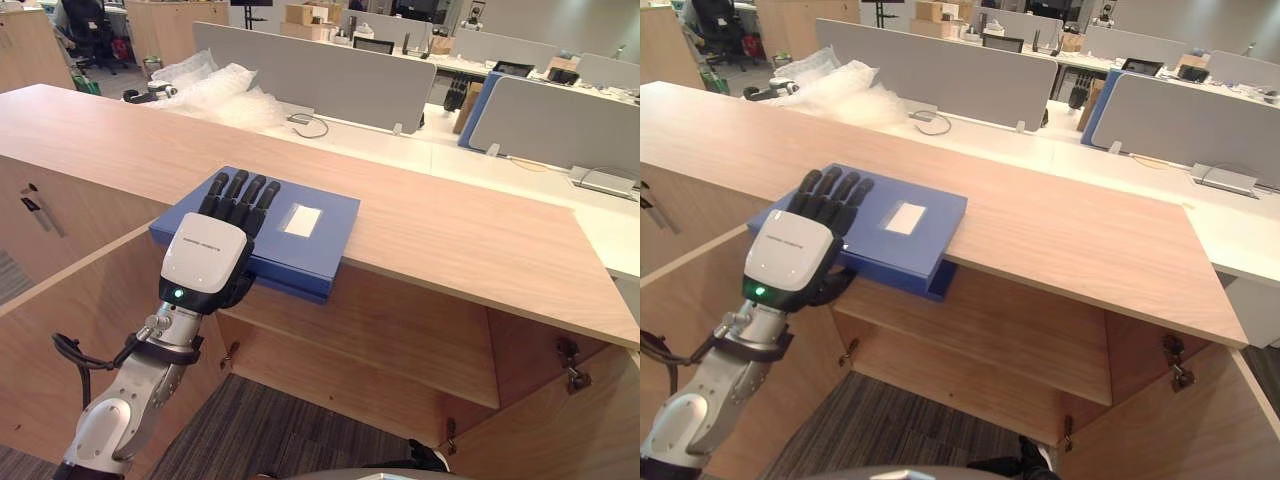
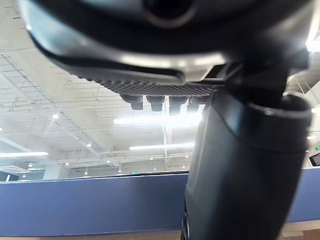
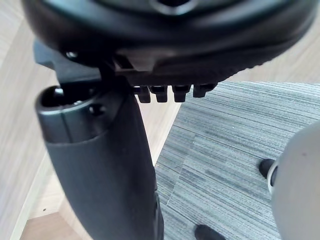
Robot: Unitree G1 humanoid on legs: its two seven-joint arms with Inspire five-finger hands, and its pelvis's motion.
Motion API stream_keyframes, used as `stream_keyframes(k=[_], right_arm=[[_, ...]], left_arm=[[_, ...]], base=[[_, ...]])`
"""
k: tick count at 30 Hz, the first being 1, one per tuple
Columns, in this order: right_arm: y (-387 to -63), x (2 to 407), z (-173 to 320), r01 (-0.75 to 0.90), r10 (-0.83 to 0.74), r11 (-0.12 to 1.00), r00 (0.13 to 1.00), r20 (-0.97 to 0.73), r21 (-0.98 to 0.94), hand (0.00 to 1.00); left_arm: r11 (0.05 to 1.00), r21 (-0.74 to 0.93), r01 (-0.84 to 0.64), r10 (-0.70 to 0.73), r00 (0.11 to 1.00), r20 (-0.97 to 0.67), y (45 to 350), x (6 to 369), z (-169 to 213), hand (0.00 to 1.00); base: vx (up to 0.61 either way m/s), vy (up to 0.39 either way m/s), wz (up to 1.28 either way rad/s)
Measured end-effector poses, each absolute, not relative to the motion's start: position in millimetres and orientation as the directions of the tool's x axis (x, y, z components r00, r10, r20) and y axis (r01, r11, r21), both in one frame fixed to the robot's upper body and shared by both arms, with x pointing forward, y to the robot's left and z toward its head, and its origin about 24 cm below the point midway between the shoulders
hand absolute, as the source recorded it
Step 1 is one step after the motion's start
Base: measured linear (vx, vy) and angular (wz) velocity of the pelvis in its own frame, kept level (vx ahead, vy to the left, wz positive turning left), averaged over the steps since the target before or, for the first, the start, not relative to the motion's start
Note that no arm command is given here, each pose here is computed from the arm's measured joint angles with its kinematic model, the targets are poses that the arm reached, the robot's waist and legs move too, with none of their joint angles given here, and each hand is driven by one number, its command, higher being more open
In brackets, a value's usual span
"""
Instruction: Walk over to the cabinet, pick up the folder, carry it to the office cabinet, place the folder inside the office cabinet, then close the office cabinet door
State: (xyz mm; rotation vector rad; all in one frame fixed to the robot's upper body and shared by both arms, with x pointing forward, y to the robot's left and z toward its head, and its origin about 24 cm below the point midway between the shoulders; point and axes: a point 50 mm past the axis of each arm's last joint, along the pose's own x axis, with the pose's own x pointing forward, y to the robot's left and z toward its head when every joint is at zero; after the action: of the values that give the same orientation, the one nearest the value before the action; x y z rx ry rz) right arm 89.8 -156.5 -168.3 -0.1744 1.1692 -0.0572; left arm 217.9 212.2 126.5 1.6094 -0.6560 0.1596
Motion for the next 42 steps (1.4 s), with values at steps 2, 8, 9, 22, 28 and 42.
stream_keyframes(k=[2, 8, 9, 22, 28, 42], right_arm=[[-155.5, 92.3, -167.8, -0.054, -0.131, 0.985, 0.398, -0.908, -0.166, 1.0], [-154.7, 92.3, -167.9, -0.055, -0.129, 0.985, 0.398, -0.908, -0.164, 1.0], [-154.7, 92.2, -167.9, -0.055, -0.128, 0.985, 0.397, -0.909, -0.163, 1.0], [-160.1, 87.0, -170.1, -0.077, -0.126, 0.983, 0.365, -0.922, -0.165, 1.0], [-161.4, 93.6, -168.8, -0.083, -0.121, 0.983, 0.378, -0.918, -0.164, 1.0], [-164.2, 111.6, -164.4, -0.09, -0.12, 0.981, 0.417, -0.901, -0.172, 1.0]], left_arm=[[-0.019, 0.868, -0.496, -0.299, 0.831, 0.469, 215.1, 220.7, 126.0, 1.0], [-0.03, 0.873, -0.488, -0.282, 0.842, 0.461, 219.0, 226.9, 123.5, 1.0], [-0.033, 0.875, -0.483, -0.275, 0.846, 0.456, 220.2, 227.7, 122.2, 1.0], [0.112, 0.903, -0.416, 0.002, 0.908, 0.418, 244.7, 237.4, 92.6, 0.0], [0.131, 0.858, -0.496, 0.042, 0.868, 0.495, 249.1, 241.8, 105.6, 0.0], [0.157, 0.794, -0.587, 0.021, 0.806, 0.592, 242.8, 241.6, 128.5, 0.0]], base=[[-0.03, -0.023, -0.08], [-0.02, -0.018, -0.07], [-0.03, -0.024, -0.07], [-0.02, -0.01, -0.02], [-0.01, -0.004, -0.01], [-0.01, -0.006, -0.03]])
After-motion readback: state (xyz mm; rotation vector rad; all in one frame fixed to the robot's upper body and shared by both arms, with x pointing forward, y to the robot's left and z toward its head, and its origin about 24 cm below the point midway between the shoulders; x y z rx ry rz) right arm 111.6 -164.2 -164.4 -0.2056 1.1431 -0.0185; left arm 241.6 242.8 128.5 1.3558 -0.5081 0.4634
